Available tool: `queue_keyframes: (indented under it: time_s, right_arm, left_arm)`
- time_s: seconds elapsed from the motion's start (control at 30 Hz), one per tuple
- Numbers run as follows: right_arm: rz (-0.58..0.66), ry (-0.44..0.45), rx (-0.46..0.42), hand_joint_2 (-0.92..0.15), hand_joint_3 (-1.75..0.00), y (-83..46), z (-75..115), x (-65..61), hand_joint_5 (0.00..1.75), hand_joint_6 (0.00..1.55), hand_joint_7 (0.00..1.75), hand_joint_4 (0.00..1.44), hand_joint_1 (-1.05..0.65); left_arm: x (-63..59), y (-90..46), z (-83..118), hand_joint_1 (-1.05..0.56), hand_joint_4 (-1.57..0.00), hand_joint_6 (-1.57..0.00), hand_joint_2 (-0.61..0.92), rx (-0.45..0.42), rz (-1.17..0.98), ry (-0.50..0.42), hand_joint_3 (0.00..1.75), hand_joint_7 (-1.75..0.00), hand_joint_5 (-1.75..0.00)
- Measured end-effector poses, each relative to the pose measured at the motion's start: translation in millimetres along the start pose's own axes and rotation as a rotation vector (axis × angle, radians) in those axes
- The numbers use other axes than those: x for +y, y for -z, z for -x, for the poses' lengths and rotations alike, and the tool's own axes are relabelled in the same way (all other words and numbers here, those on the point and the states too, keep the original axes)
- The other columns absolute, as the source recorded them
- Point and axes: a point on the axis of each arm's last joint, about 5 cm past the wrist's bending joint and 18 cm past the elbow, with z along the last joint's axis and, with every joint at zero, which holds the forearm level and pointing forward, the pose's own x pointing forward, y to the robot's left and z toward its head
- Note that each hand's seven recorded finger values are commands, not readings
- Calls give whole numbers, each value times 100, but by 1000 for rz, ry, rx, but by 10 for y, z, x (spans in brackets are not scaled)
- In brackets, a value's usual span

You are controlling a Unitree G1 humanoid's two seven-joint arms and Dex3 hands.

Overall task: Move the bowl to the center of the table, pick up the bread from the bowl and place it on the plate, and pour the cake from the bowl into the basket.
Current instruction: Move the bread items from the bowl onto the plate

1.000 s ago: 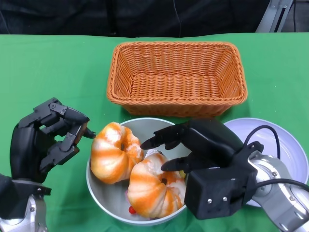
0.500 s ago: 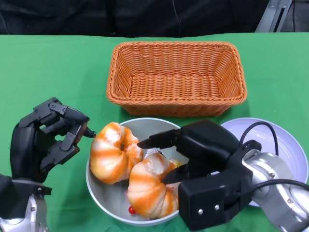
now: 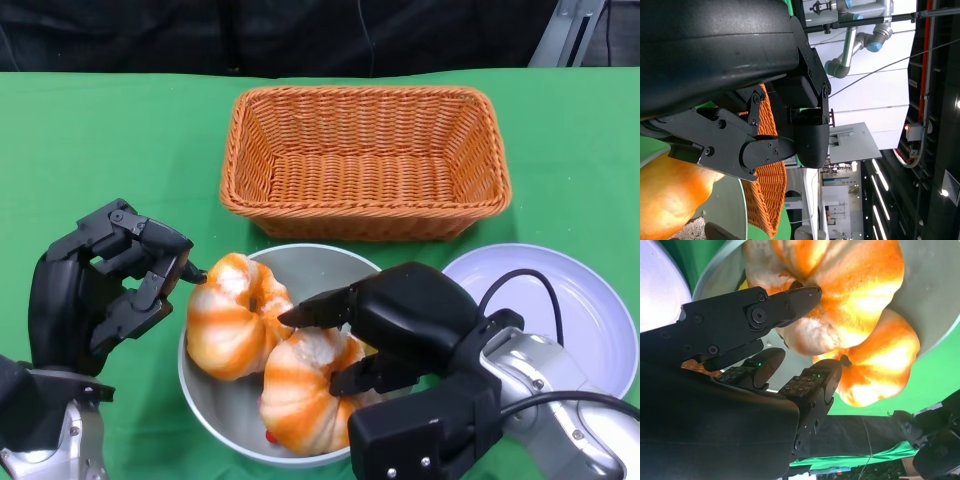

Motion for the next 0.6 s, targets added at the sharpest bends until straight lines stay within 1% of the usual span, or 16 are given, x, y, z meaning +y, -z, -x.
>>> queue_keyframes:
  time_s: [0.17,0.27,0.43,0.6]
  right_arm:
    - [44,-32,3,-85,-1,10,-56,36,5,63,0,70,-51]
    - [79,-49,-10,-86,-1,-8,-83,58,5,62,0,70,-53]
    - [137,-49,-21,-86,0,-14,-101,98,5,62,0,71,-54]
    - [189,-51,-28,-86,0,-22,-120,107,4,61,0,70,-55]
  left_arm:
    - [-2,1,1,-14,-82,-91,78,-1,4,-2,58,-102,-135]
    - [-5,2,1,-14,-82,-91,78,-1,4,-2,57,-103,-136]
    - [-16,-15,-6,-14,-83,-92,78,-14,5,1,56,-103,-136]
    - [-21,-20,-10,-14,-82,-91,77,-16,4,4,56,-104,-136]
